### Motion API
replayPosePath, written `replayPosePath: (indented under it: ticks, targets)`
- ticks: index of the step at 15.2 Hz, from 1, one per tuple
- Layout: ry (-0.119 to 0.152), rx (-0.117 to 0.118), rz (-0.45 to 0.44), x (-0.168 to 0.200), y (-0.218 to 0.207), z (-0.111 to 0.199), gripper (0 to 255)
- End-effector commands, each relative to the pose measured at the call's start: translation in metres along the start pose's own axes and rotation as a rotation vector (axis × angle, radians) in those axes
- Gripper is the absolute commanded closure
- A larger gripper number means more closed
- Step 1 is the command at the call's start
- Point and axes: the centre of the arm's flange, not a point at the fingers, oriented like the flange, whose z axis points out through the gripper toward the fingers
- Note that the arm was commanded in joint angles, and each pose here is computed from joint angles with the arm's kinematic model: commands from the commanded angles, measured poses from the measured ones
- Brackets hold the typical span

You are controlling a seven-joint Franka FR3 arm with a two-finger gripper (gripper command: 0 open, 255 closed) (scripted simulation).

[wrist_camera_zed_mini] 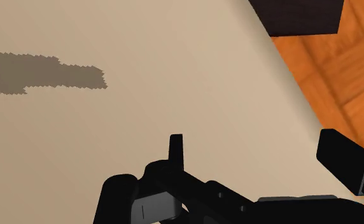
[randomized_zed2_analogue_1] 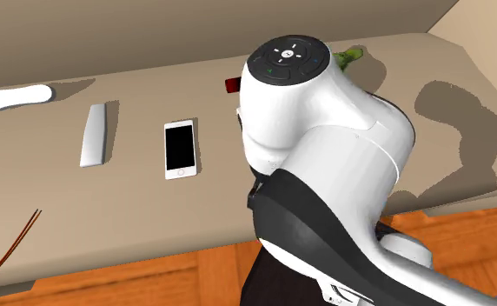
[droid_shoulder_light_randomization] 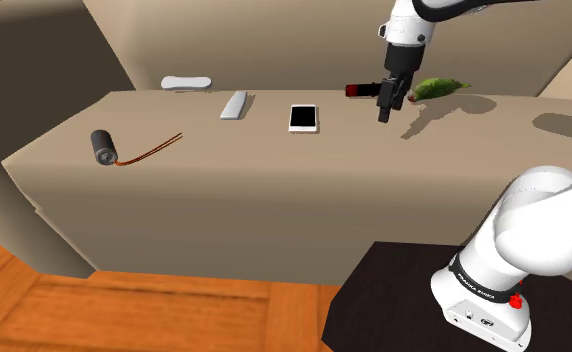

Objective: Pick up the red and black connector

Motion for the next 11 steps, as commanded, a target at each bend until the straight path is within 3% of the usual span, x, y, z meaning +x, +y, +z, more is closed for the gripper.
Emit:
replayPosePath:
  ticks: [1, 11]
  targets:
    - [0.001, -0.004, -0.023, 0.008, 0.025, 0.001, 0]
    - [0.007, -0.015, -0.124, 0.063, 0.143, 0.009, 0]
